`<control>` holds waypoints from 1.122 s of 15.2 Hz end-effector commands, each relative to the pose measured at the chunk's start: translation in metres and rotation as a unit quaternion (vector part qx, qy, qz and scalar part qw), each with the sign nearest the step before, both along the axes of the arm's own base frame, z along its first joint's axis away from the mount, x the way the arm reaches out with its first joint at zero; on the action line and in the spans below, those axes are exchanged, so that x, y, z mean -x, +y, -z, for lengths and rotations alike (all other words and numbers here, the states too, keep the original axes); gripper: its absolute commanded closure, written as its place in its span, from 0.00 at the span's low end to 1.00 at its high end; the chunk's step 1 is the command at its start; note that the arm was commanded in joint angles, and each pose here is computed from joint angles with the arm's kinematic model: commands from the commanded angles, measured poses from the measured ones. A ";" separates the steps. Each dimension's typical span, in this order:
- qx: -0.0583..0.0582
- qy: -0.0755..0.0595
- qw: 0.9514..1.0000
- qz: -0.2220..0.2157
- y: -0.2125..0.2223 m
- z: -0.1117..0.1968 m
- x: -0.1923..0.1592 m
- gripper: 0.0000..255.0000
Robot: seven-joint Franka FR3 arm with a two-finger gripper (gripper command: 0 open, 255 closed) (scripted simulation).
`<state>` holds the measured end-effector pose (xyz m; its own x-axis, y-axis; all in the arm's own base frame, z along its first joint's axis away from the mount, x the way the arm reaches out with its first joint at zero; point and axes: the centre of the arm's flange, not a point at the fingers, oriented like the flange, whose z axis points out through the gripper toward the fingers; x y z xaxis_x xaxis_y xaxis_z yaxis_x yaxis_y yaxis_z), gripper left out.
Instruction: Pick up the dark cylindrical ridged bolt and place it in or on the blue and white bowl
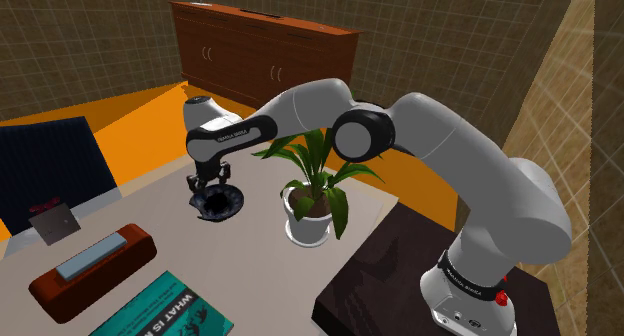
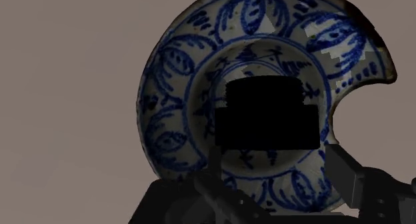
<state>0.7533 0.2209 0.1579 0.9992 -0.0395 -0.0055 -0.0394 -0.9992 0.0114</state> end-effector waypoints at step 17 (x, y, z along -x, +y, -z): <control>0.000 0.001 1.000 0.000 0.000 -0.048 0.000 0.00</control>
<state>0.7532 0.2210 0.2054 0.9992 -0.0394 -0.0083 -0.0393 -0.9992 0.0122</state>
